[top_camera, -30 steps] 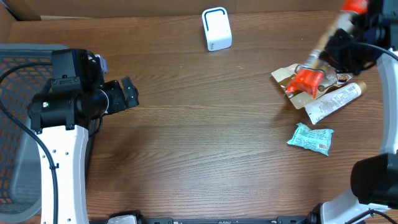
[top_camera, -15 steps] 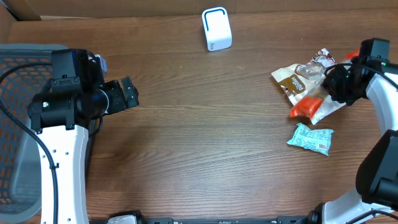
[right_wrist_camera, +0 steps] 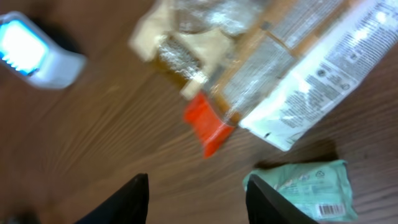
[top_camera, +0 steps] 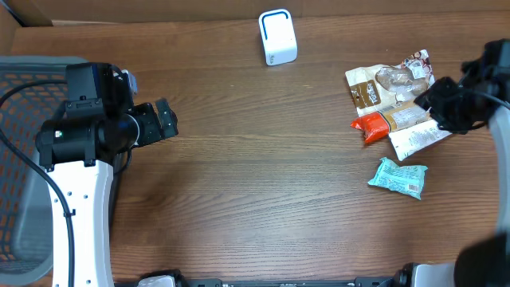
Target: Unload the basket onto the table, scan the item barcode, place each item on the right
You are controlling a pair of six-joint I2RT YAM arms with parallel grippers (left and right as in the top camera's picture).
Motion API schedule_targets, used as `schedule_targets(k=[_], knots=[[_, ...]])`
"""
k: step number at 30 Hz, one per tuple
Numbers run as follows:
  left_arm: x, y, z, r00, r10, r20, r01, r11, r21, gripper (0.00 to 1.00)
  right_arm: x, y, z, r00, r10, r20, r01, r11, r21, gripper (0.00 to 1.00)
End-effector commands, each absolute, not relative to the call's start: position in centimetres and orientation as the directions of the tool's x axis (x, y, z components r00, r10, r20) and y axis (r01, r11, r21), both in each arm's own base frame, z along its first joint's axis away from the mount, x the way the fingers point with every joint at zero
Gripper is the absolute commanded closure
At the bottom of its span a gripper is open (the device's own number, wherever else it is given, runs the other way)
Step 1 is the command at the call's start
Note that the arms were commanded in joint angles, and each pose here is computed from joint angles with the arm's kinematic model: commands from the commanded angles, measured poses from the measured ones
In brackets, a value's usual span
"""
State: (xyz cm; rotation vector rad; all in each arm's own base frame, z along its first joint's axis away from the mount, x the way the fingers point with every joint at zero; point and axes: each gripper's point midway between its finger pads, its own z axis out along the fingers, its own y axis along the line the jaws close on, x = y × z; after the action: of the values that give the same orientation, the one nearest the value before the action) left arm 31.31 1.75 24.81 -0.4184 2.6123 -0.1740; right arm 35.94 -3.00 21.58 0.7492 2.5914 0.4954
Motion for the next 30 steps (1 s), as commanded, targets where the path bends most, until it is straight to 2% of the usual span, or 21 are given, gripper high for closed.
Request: schedule_targets(k=[1,2,3,4,5,10,18,24,30], knots=[[31.7,1.8,25.2,-0.834,-0.308,-0.458,-0.246,0.95,-0.191,0.0,32.9,0.6,29.4,-0.782,0.428,-0.453,0.186,0.854,0.486,0.41],[31.7,1.8,25.3,-0.834,-0.308,-0.458,-0.246,0.95,-0.191,0.0,31.9,1.0,30.3,-0.778,0.42,-0.468,0.17,0.857,0.487,0.37],[31.7,1.8,25.2,-0.834,-0.308,-0.458,-0.246,0.95,-0.191,0.0,30.5,1.7,31.2,-0.774,0.409,-0.484,0.15,0.86,0.487,0.25],[31.7,1.8,25.3,-0.834,-0.308,-0.458,-0.246,0.95,-0.191,0.0,29.0,2.3,32.1,-0.77,0.404,-0.495,0.136,0.861,0.49,0.02],[31.7,1.8,25.2,-0.834,-0.308,-0.458,-0.246,0.95,-0.191,0.0,27.9,2.7,32.5,-0.768,0.401,-0.499,0.129,0.861,0.492,0.0],[31.7,1.8,25.2,-0.834,-0.308,-0.458,-0.246,0.95,-0.19,0.0,21.5,5.4,34.4,-0.773,0.45,-0.447,0.133,0.804,0.58,0.0],[31.7,1.8,25.2,-0.834,-0.308,-0.458,-0.246,0.95,-0.191,0.0,17.0,5.3,35.0,-0.744,0.455,-0.49,0.133,0.819,0.559,0.0],[31.7,1.8,25.3,-0.834,-0.308,-0.458,-0.246,0.95,-0.191,0.0,17.8,3.5,34.2,-0.725,0.388,-0.569,0.132,0.889,0.438,0.0],[31.7,1.8,25.2,-0.834,-0.308,-0.458,-0.246,0.95,-0.191,0.0,20.4,1.6,34.8,-0.561,0.358,-0.747,0.111,0.926,0.361,0.0]])
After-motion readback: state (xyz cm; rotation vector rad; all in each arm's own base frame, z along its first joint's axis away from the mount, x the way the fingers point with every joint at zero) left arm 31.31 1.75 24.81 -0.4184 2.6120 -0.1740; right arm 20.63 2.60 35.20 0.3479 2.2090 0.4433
